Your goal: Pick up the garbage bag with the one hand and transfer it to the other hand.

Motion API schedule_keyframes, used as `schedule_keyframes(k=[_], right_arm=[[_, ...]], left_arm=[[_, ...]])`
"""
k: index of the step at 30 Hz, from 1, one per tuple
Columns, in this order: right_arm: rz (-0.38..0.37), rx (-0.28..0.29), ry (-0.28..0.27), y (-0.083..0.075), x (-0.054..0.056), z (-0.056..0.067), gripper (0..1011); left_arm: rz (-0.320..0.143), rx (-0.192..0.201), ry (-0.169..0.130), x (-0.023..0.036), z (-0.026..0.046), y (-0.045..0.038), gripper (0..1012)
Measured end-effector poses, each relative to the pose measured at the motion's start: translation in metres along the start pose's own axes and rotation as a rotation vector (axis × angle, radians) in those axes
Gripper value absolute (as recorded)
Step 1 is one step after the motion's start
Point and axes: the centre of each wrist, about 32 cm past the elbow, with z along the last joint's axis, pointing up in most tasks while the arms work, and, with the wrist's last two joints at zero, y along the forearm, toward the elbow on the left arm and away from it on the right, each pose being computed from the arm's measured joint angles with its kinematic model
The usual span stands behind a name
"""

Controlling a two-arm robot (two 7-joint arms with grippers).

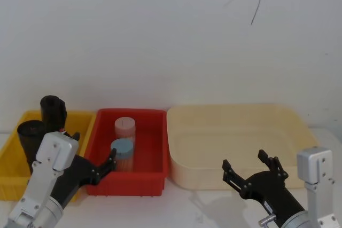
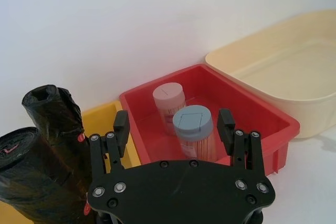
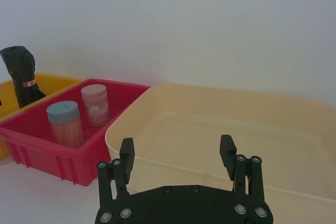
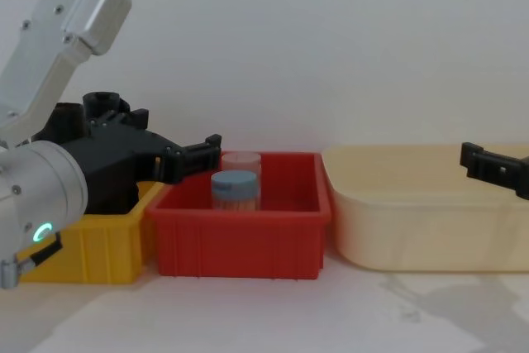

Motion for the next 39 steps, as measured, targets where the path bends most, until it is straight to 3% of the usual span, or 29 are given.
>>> schedule_keyframes(k=[11,16,19,20,26,32,39], right_arm=[[0.0,0.0,0.0,0.0,0.0,0.0,1000],[0.0,0.0,0.0,0.0,0.0,0.0,1000],[0.0,0.0,0.0,0.0,0.0,0.0,1000],[0.0,0.0,0.0,0.0,0.0,0.0,1000],[0.0,0.0,0.0,0.0,0.0,0.0,1000],[0.0,0.0,0.0,0.0,0.0,0.0,1000],[0.0,0.0,0.0,0.0,0.0,0.0,1000]], left_arm=[[0.0,0.0,0.0,0.0,-0.0001,0.0001,1001],[0.01,0.006,0.002,0.0014,-0.0004,0.0046,1001],[0.023,0.016,0.007,0.0036,-0.0007,0.0108,1002],[0.038,0.026,0.013,0.0063,-0.001,0.0186,1002],[0.072,0.052,0.03,0.0141,-0.0015,0.0362,1002],[0.109,0.084,0.052,0.0257,-0.0012,0.0548,1001],[0.138,0.11,0.072,0.0386,-0.0011,0.0632,1001]])
